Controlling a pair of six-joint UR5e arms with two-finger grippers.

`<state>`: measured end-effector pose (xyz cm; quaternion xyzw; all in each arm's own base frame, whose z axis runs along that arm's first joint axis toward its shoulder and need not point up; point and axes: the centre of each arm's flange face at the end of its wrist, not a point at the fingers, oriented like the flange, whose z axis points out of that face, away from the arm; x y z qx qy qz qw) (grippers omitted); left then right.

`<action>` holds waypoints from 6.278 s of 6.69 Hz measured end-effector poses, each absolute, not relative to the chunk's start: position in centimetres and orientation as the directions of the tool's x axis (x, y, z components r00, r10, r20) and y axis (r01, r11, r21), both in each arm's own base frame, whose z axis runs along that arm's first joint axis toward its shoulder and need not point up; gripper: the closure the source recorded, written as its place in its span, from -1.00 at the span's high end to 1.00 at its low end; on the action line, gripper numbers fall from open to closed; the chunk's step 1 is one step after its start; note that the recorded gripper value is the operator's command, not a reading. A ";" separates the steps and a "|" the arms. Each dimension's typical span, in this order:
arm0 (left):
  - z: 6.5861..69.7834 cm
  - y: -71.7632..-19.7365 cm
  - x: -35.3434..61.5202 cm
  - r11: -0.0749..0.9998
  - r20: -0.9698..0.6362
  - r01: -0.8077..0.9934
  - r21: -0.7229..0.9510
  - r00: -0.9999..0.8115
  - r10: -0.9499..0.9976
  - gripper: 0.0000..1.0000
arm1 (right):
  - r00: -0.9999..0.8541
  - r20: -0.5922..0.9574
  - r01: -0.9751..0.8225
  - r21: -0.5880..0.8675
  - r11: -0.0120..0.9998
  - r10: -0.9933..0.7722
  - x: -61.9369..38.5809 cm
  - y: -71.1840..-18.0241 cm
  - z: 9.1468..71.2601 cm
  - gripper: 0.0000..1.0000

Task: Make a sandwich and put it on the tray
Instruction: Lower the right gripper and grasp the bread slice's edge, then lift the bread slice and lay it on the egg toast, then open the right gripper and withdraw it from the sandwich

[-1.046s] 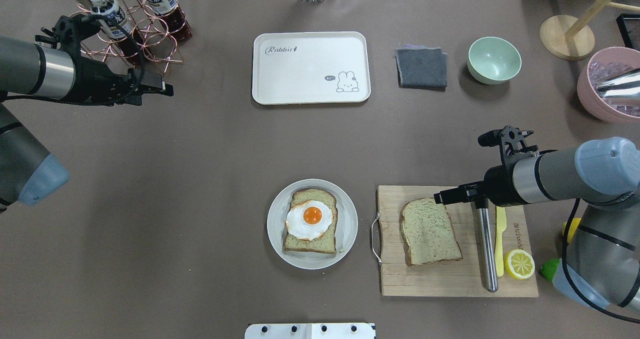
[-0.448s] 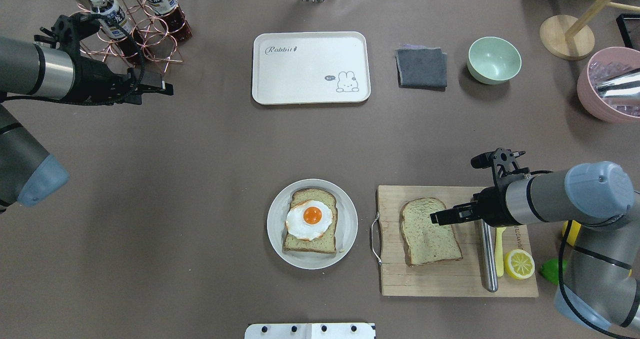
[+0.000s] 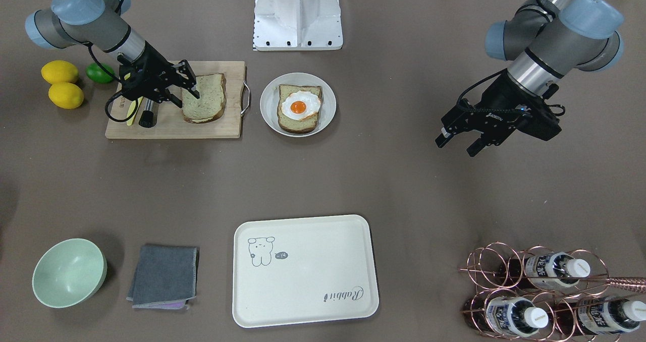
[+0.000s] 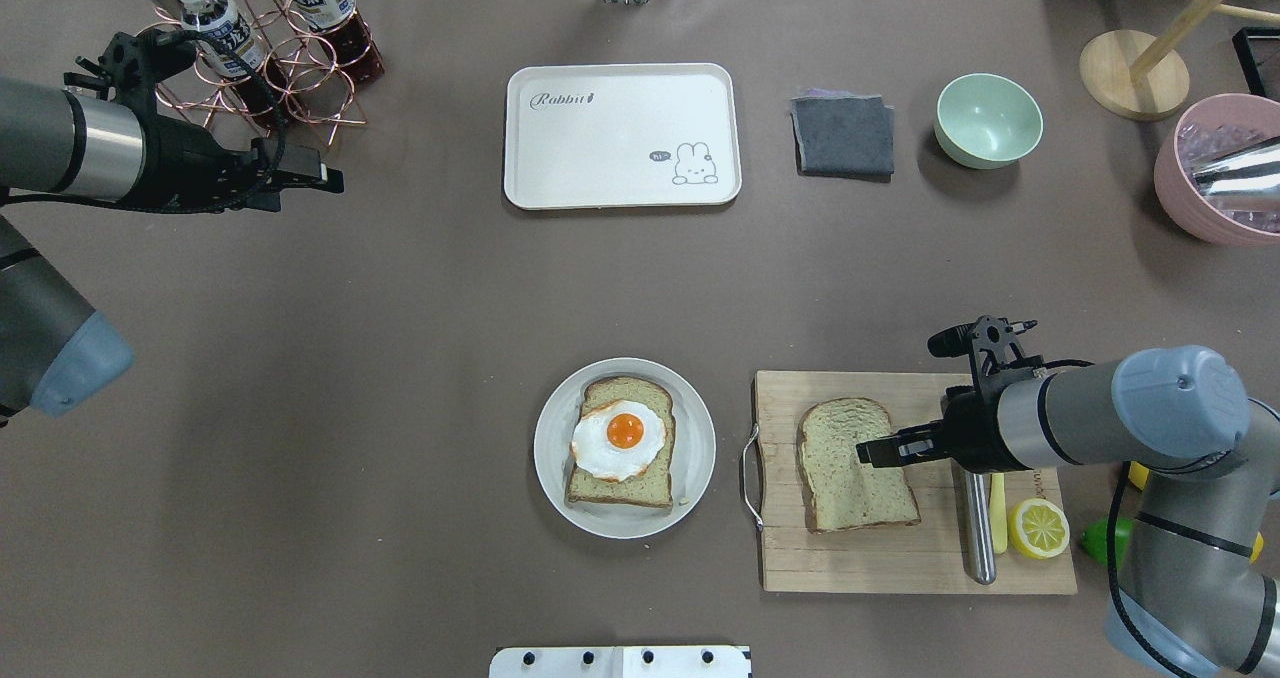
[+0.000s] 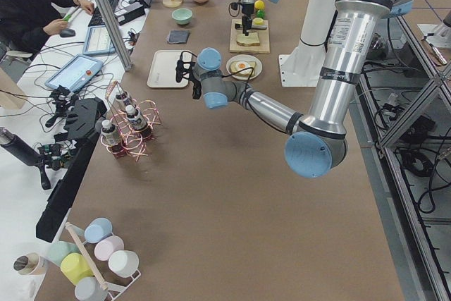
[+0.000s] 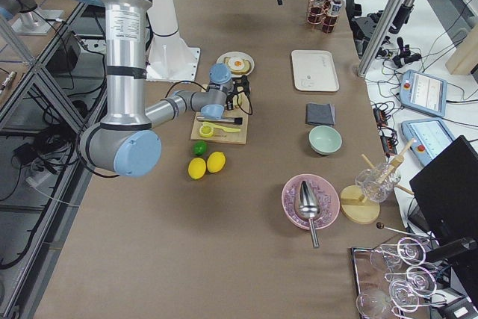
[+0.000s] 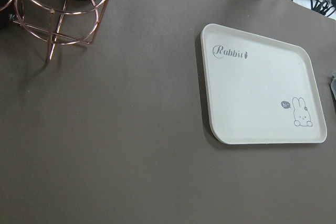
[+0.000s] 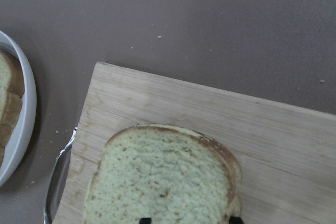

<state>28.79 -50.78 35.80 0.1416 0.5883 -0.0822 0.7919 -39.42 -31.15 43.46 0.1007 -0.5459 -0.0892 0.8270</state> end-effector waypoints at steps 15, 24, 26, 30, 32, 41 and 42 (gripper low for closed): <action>36.2 -51.0 29.0 0.950 -0.954 0.289 0.120 0.299 0.030 0.94 | 0.366 0.906 -0.004 0.227 0.974 -0.210 -38.3 -31.4 43.2 -1.00; 36.6 -51.0 28.9 0.949 -0.953 0.294 0.115 0.304 0.021 0.94 | 0.071 0.997 -0.096 0.022 0.995 -0.015 -44.8 -32.8 31.4 -1.00; 36.7 -51.0 28.9 0.949 -0.952 0.294 0.114 0.305 0.020 0.95 | 0.065 0.998 -0.121 0.030 0.992 -0.022 -48.6 -30.9 30.2 -1.00; 37.0 -51.1 29.0 0.949 -0.951 0.294 0.112 0.308 0.016 0.95 | 0.075 0.997 -0.153 0.031 0.988 -0.020 -51.8 -31.4 29.7 -1.00; 37.1 -51.1 29.1 0.949 -0.951 0.294 0.111 0.310 0.015 0.94 | 0.096 0.995 -0.160 0.028 0.987 -0.013 -52.4 -31.8 30.7 -0.47; 33.3 -49.7 33.0 0.950 -0.968 0.302 0.084 0.253 0.006 0.95 | 0.196 0.979 -0.209 -0.010 0.978 0.052 -46.2 -35.6 26.4 0.99; 32.1 -48.3 35.6 0.949 -0.972 0.307 0.069 0.237 -0.006 0.95 | 0.241 0.966 -0.207 -0.040 0.977 0.091 -43.9 -37.4 26.2 0.99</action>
